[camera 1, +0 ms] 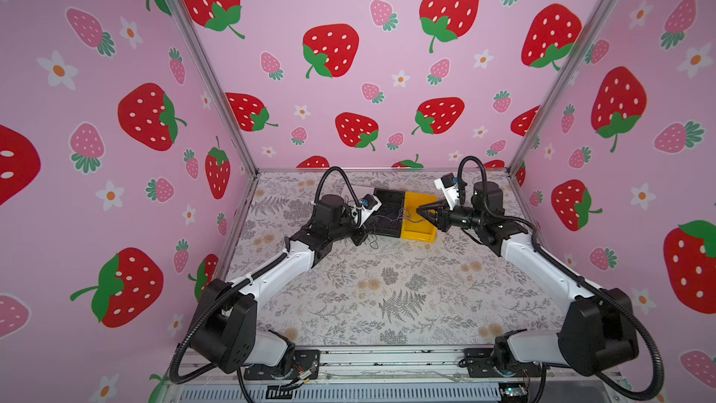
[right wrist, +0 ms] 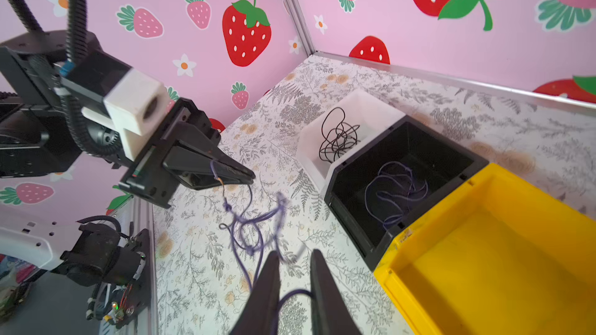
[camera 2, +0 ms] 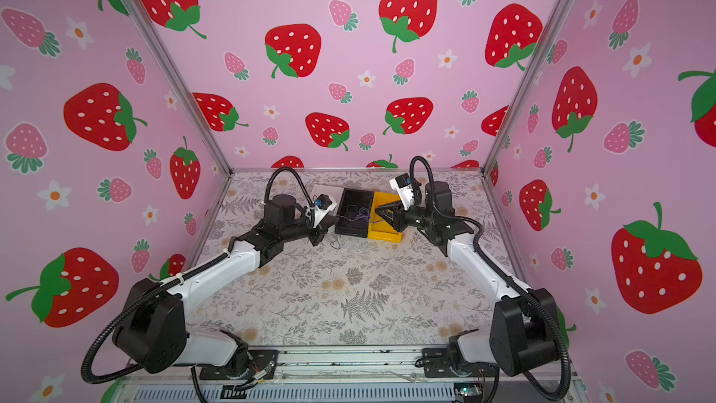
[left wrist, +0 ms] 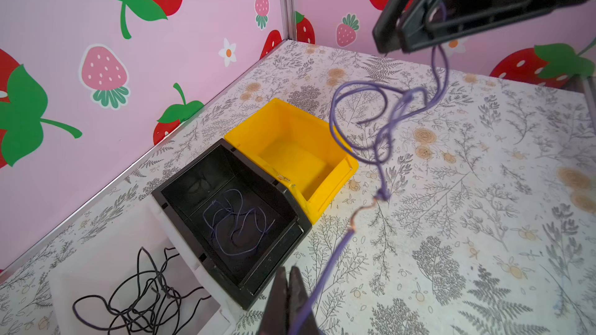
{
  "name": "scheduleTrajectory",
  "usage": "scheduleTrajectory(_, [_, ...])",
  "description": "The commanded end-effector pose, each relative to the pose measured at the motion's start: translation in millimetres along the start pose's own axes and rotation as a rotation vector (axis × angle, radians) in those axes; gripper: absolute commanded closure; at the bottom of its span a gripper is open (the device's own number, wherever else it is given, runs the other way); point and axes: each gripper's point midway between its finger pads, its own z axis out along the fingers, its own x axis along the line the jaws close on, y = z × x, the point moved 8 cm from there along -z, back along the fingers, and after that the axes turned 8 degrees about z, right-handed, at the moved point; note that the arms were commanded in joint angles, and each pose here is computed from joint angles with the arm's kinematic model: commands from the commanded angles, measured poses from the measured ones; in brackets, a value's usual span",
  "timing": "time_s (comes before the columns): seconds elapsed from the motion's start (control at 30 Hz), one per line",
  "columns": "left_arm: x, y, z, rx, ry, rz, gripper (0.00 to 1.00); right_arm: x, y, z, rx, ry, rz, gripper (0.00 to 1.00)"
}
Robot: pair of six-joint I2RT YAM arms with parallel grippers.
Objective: Untangle and sort cables by color
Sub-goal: Straighten the cable.
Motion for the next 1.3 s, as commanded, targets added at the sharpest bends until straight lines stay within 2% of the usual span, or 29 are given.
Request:
scheduleTrajectory(0.0, [-13.9,10.7,-13.1,-0.003,-0.103,0.05,1.0,3.3,-26.6,-1.7,0.026,0.033,0.039,0.75])
scheduleTrajectory(0.13, [-31.5,-6.0,-14.4,0.058,-0.165,0.065,1.0,-6.1,-59.6,-9.0,0.042,-0.064,0.078,0.66])
scheduleTrajectory(0.23, [-36.7,-9.0,-14.2,0.073,-0.193,0.07,1.0,-7.3,-65.5,-11.9,0.029,-0.086,0.064,0.61])
scheduleTrajectory(0.43, [-46.5,-5.5,-13.2,0.085,-0.238,0.098,1.0,-18.6,-79.9,-7.8,0.088,-0.135,0.084,0.53])
scheduleTrajectory(0.63, [-53.5,1.5,-11.4,0.094,-0.26,0.147,1.0,-9.5,-86.3,1.4,0.13,-0.05,0.029,0.49])
scheduleTrajectory(0.8, [-55.4,14.2,-8.9,0.078,-0.261,0.185,1.0,1.1,-95.0,14.9,0.18,0.031,0.005,0.49])
scheduleTrajectory(0.83, [-55.9,16.6,-8.5,0.077,-0.26,0.196,1.0,3.2,-94.7,17.6,0.184,0.042,-0.003,0.45])
scheduleTrajectory(1.27, [-54.2,35.2,-7.5,0.046,-0.252,0.27,1.0,15.5,-81.7,30.4,0.171,0.146,-0.058,0.45])
